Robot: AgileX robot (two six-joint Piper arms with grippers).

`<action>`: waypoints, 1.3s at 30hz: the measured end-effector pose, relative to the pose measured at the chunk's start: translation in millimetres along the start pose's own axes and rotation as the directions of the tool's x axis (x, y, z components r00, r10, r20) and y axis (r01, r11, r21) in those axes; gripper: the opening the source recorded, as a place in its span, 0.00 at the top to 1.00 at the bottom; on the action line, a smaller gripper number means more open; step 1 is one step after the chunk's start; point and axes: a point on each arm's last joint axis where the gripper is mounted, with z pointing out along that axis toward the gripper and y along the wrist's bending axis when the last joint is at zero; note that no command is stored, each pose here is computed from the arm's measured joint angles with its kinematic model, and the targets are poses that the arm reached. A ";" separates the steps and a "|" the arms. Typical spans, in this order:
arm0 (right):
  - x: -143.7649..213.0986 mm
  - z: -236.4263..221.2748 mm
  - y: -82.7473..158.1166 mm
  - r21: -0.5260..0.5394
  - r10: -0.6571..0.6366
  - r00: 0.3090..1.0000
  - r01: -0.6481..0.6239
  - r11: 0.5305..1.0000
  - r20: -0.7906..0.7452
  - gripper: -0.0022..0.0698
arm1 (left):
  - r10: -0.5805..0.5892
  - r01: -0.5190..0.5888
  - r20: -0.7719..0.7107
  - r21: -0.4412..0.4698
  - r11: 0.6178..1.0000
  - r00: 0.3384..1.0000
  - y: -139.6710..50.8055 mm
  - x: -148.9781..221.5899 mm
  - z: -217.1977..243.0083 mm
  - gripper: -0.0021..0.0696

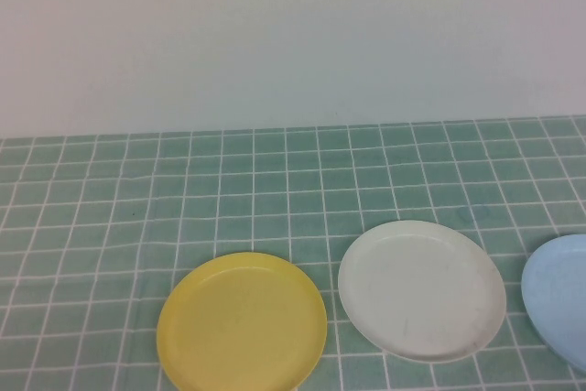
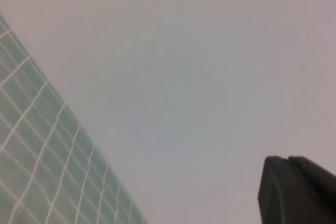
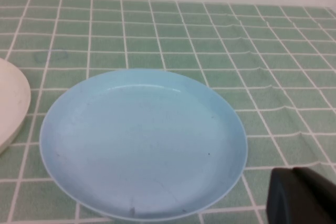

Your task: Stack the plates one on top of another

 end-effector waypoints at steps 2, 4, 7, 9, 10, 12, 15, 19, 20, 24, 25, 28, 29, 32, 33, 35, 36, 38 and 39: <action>0.0 0.0 0.0 0.000 0.000 1.000 0.000 1.000 0.000 0.97 | -0.052 0.051 0.052 0.009 0.999 0.997 -0.6 -4.8 -0.1 0.97; 0.0 0.0 0.0 0.000 0.000 1.000 0.000 1.000 0.000 0.97 | -0.113 0.112 0.084 0.013 0.994 0.990 -0.7 -8.0 -0.3 0.97; 0.0 0.0 0.0 0.000 0.000 1.000 0.000 1.000 0.000 0.97 | -0.119 0.118 0.098 0.018 0.993 0.988 -1.4 -9.6 -0.5 0.97; 0.0 0.0 0.0 0.000 0.000 1.000 0.000 1.000 0.000 0.97 | -0.087 0.086 0.060 0.028 0.996 0.994 -7.6 -9.4 -0.4 0.97; 0.0 0.0 0.0 0.000 0.000 1.000 0.000 1.000 0.000 0.97 | -0.043 0.042 0.035 0.040 0.998 0.998 -13.2 -10.0 -0.7 0.97; 0.0 0.0 0.0 0.000 0.000 1.000 0.000 1.000 0.000 0.97 | 0.023 -0.023 0.000 0.071 0.997 1.000 -27.4 -14.2 -2.1 0.97; 0.0 0.0 0.0 0.000 0.000 1.000 0.000 1.000 0.000 0.97 | 0.182 -0.184 0.029 0.119 0.976 0.983 -47.9 -25.8 -5.5 0.97; 0.0 0.0 0.0 0.000 0.000 1.000 0.000 1.000 0.000 0.97 | 0.374 -0.380 0.071 0.165 0.910 0.925 -75.8 -41.3 -13.1 0.97; 0.0 0.0 0.0 0.000 0.000 1.000 0.000 1.000 0.000 0.97 | 0.425 -0.431 0.069 0.170 0.886 0.903 -81.1 -43.5 -14.7 0.97; 0.0 0.0 0.0 0.000 0.000 1.000 0.000 1.000 0.000 0.97 | 0.566 -0.550 -0.093 0.156 0.821 0.819 -96.5 -46.0 -7.0 0.97; 0.0 0.0 0.0 0.000 0.000 1.000 0.000 1.000 0.000 0.97 | 0.587 -0.571 -0.163 0.137 0.809 0.793 -96.6 -44.9 0.0 0.97; 0.0 0.0 0.0 0.000 0.000 1.000 0.000 1.000 0.000 0.97 | 0.550 -0.579 -0.388 0.049 0.814 0.740 -90.6 -39.3 26.5 0.97; 0.0 0.0 0.0 0.000 0.000 1.000 0.000 1.000 0.000 0.97 | 0.528 -0.576 -0.436 0.028 0.817 0.728 -89.1 -37.7 33.6 0.97; 0.0 0.0 0.0 0.000 0.000 1.000 0.000 1.000 0.000 0.97 | 0.493 -0.588 -0.533 -0.009 0.809 0.688 -83.5 -32.1 58.9 0.97; 0.0 0.0 0.0 0.000 0.000 1.000 0.000 1.000 0.000 0.97 | 0.494 -0.598 -0.547 -0.014 0.802 0.675 -81.5 -30.6 67.0 0.97; 0.0 0.0 0.0 0.000 0.000 1.000 0.000 1.000 0.000 0.97 | 0.508 -0.620 -0.558 -0.014 0.785 0.656 -76.9 -27.8 80.9 0.97; 0.0 0.0 0.0 0.000 0.000 1.000 0.000 1.000 0.000 0.97 | 0.509 -0.624 -0.560 -0.019 0.781 0.653 -74.7 -26.5 86.5 0.97; 0.0 0.0 0.0 0.000 0.000 1.000 0.000 1.000 0.000 0.97 | 0.489 -0.619 -0.581 -0.033 0.784 0.651 -70.2 -23.0 94.2 0.97; 0.0 0.0 0.0 0.000 0.000 1.000 0.000 1.000 0.000 0.97 | 0.463 -0.606 -0.600 -0.046 0.794 0.652 -68.4 -20.7 97.7 0.97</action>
